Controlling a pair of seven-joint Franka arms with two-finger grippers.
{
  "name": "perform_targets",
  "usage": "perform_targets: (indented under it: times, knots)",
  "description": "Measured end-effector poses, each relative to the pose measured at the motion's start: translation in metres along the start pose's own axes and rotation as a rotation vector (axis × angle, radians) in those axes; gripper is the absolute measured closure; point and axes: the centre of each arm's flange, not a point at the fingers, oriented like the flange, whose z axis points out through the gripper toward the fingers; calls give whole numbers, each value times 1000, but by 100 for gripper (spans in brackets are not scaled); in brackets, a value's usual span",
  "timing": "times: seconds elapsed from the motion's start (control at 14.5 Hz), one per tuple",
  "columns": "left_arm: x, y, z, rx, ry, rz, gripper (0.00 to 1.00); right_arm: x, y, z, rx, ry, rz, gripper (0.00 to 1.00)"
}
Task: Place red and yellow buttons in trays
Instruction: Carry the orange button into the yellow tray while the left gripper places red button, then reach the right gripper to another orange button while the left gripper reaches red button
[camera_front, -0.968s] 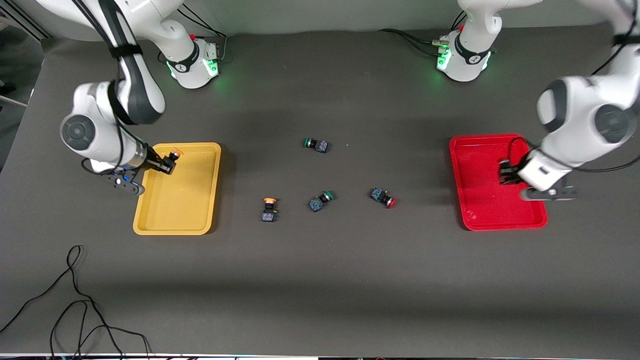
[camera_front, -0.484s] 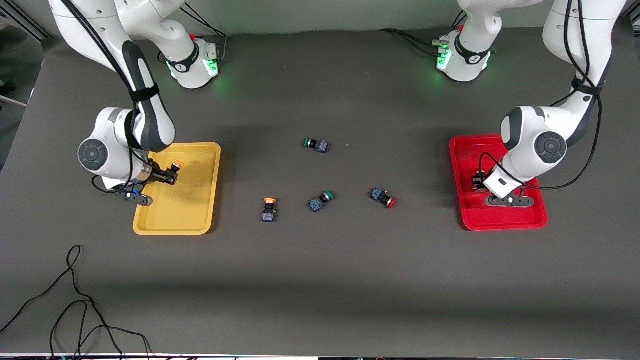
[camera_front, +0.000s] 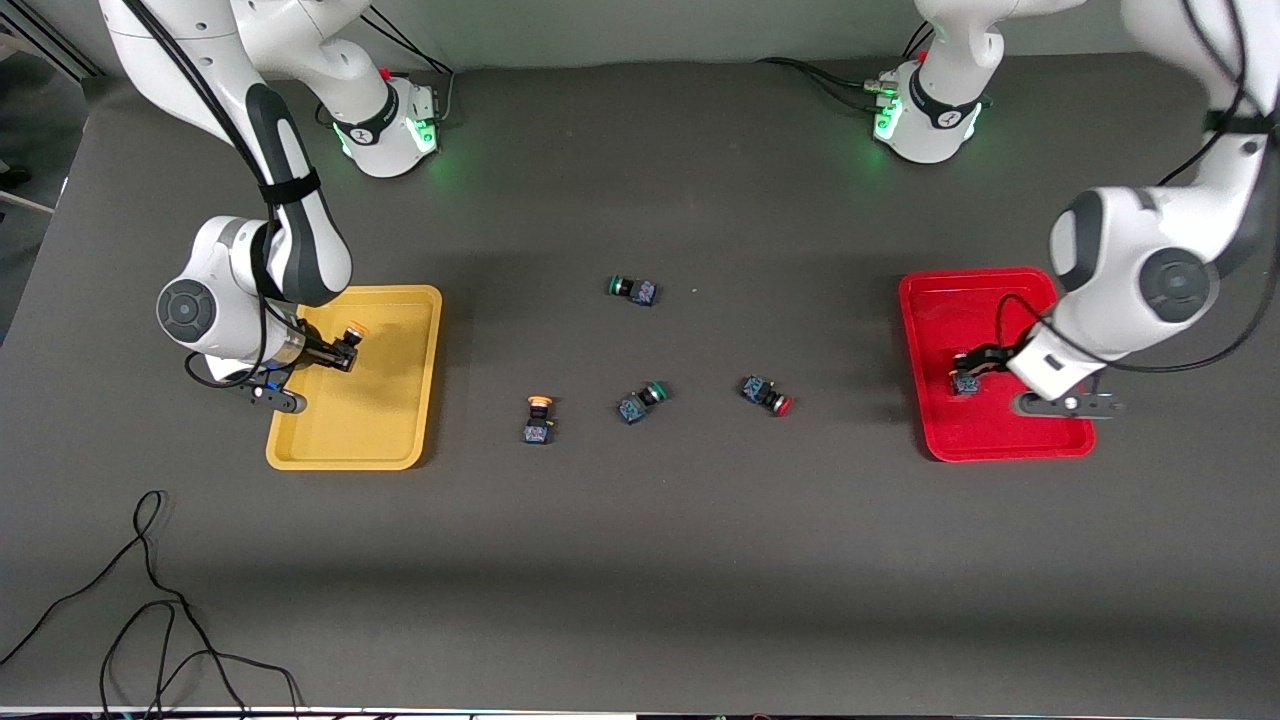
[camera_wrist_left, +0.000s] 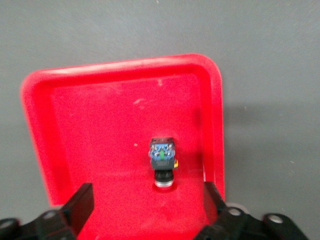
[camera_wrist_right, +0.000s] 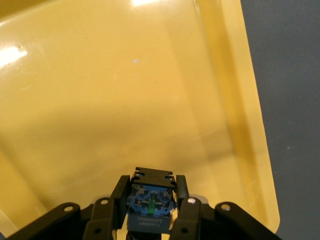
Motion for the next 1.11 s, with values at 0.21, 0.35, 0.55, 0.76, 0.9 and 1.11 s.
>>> perform_targets:
  times: [0.21, 0.35, 0.55, 0.76, 0.9, 1.11]
  knots:
    - [4, -2, -47, 7, -30, -5, 0, 0, -5, -1, 0, 8, -9, 51]
    - [8, 0, -88, 7, -57, -4, 0, 0, -7, -1, -1, 11, -12, 33]
    - [12, 45, -148, -35, -35, -16, 1, 2, -17, -8, 10, 19, -18, 4]
    - [5, 147, -159, -44, -13, -61, 0, 12, -57, -48, 34, -1, -22, 0]
    - [-1, 213, -145, -45, -3, -152, 0, 24, -81, -84, 74, 4, -29, 0]
    - [4, 276, -100, -46, -21, -405, 0, 32, -117, -111, 136, 17, -6, 0]
